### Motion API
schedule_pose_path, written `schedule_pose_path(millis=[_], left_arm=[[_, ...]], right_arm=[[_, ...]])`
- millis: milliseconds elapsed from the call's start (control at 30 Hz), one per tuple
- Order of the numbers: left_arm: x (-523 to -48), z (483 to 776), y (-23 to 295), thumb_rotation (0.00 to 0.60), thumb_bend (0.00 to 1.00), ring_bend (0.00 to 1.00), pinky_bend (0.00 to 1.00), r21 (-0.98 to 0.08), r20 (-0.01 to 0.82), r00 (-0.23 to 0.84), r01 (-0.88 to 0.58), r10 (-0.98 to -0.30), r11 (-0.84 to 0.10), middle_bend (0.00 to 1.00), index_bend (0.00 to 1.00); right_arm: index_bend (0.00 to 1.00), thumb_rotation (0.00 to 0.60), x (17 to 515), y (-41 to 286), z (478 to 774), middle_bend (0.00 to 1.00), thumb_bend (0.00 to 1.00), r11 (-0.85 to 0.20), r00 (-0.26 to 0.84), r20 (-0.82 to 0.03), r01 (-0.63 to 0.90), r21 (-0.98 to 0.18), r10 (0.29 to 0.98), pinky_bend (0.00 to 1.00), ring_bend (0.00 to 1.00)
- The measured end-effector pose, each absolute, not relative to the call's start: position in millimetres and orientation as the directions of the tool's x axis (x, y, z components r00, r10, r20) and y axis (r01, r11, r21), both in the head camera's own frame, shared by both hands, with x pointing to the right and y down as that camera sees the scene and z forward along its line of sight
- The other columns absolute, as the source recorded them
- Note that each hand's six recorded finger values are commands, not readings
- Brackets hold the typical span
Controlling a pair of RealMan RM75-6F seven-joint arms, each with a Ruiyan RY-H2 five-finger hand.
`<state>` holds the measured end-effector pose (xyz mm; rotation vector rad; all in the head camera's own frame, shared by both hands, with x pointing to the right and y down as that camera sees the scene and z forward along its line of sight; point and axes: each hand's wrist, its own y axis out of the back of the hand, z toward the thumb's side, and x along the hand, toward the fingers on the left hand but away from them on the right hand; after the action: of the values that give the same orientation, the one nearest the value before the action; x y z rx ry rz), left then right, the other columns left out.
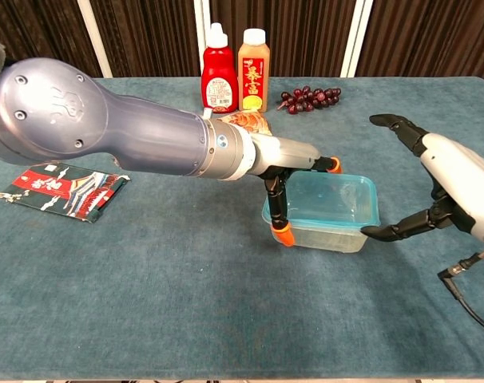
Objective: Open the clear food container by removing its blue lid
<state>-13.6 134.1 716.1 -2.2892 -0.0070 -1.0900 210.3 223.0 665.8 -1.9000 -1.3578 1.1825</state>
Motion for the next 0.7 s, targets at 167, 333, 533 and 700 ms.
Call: schedule_pose_path(millis=[167,333,533,700], left_arm=[[-12.7,716.3,134.3,0.600,0.00,0.04,0.20,-0.512,0.709,0.665,0.255,-0.236,-0.820,0.01,0.00],[-12.5,716.3,133.6,0.600,0.00,0.03,0.20,-0.512,0.708,0.666,0.253,-0.236,-0.821,0.00,0.00],[-12.2,714.6,131.8,0.600,0.00,0.01,0.19,-0.513,0.705,0.669,0.253,-0.234,-0.820,0.00,0.00],[-12.3,713.7,131.5,0.600,0.00,0.01,0.19,-0.510,0.707,0.670,0.259,-0.229,-0.820,0.00,0.00]], right_arm=[[0.00,0.600,206.0,219.7,664.3,0.00,0.19,-0.351,0.109,-0.345,0.501,-0.791,0.932,0.00,0.00],[0.00,0.600,203.5,217.1,663.1,0.00,0.19,-0.343,0.102,-0.341,0.511,-0.788,0.935,0.00,0.00],[0.00,0.600,203.1,214.7,662.1,0.00,0.19,-0.331,0.088,-0.337,0.528,-0.782,0.937,0.00,0.00],[0.00,0.600,202.4,211.3,660.3,0.00,0.19,-0.318,0.072,-0.335,0.544,-0.776,0.939,0.00,0.00]])
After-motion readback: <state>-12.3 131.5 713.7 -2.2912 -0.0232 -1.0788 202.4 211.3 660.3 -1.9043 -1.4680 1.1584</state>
